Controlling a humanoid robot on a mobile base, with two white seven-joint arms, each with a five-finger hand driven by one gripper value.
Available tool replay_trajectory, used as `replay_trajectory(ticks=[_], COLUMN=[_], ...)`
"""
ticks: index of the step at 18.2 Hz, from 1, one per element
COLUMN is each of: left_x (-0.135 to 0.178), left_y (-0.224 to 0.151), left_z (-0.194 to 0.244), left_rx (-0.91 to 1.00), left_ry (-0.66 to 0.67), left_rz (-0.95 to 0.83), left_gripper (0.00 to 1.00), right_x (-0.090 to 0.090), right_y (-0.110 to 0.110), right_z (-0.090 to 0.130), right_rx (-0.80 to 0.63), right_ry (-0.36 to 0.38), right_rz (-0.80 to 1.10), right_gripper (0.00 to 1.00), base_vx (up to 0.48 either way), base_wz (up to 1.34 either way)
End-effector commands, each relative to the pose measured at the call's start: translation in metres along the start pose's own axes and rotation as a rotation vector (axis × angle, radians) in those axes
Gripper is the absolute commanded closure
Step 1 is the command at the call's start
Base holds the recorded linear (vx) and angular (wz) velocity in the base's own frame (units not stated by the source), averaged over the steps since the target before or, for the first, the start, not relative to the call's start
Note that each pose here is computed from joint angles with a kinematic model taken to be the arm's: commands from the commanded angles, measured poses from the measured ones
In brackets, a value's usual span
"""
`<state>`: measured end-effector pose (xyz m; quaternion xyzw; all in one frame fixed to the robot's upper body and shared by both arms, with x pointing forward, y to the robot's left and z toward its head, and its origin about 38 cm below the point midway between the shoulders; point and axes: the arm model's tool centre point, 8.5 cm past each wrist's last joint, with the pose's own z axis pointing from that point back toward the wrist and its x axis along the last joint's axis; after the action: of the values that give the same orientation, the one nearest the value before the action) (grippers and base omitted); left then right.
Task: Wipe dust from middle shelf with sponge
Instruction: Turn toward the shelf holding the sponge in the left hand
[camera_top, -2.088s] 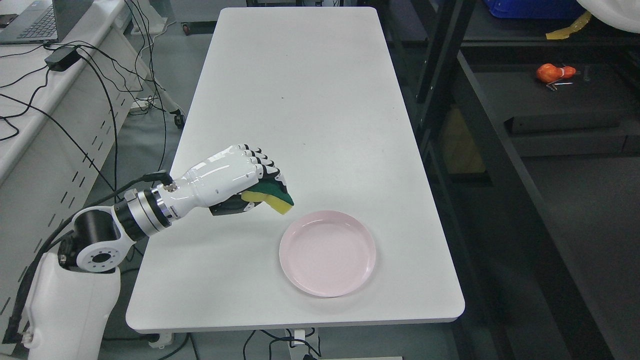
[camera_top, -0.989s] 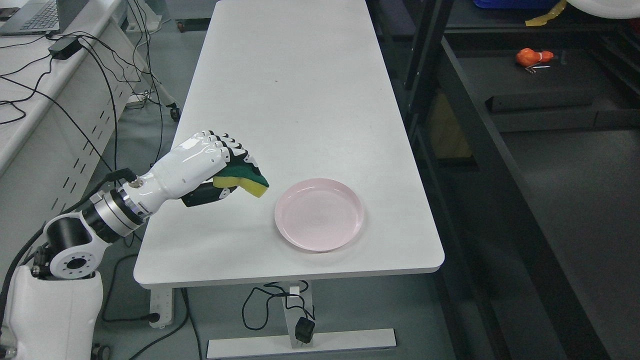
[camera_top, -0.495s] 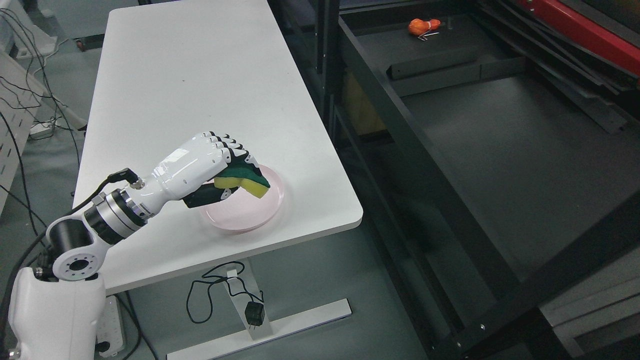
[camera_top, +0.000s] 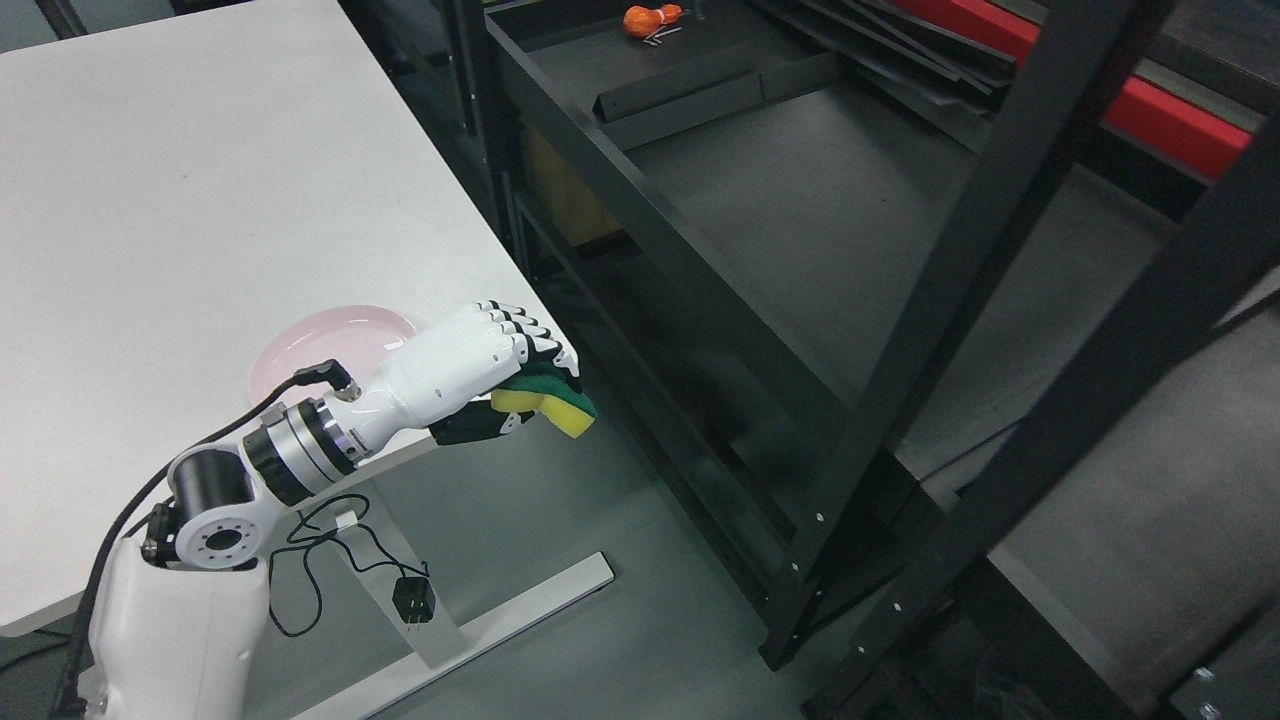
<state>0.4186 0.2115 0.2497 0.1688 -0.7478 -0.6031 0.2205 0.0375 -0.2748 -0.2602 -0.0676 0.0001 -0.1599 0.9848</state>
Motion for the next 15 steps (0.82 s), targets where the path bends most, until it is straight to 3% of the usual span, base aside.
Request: replay_trajectory(ticks=[1,7,15], left_x=[0.034,0.040,0.070], left_y=[-0.036,-0.036,-0.043], left_z=[-0.047,-0.057,-0.087], left_rx=[-0.028,-0.024,-0.067], left_ry=[-0.118,-0.143,-0.256], left_rz=[0.096,0.101,0.094], left_gripper=[1.00,1.00,0.99], right_x=[0.010,0.010,0.010], right_y=[-0.010,-0.010,-0.010], right_z=[0.000,0.000,0.000], right_rx=[-0.014,-0.014,-0.014], right_ry=[-0.022,-0.022,-0.022], right_rz=[-0.003,-0.003,-0.003], right_gripper=[0.00,0.00,0.00], base_vx=[-0.193,-0.225,-0.206], base_wz=[-0.46,-0.47,-0.52])
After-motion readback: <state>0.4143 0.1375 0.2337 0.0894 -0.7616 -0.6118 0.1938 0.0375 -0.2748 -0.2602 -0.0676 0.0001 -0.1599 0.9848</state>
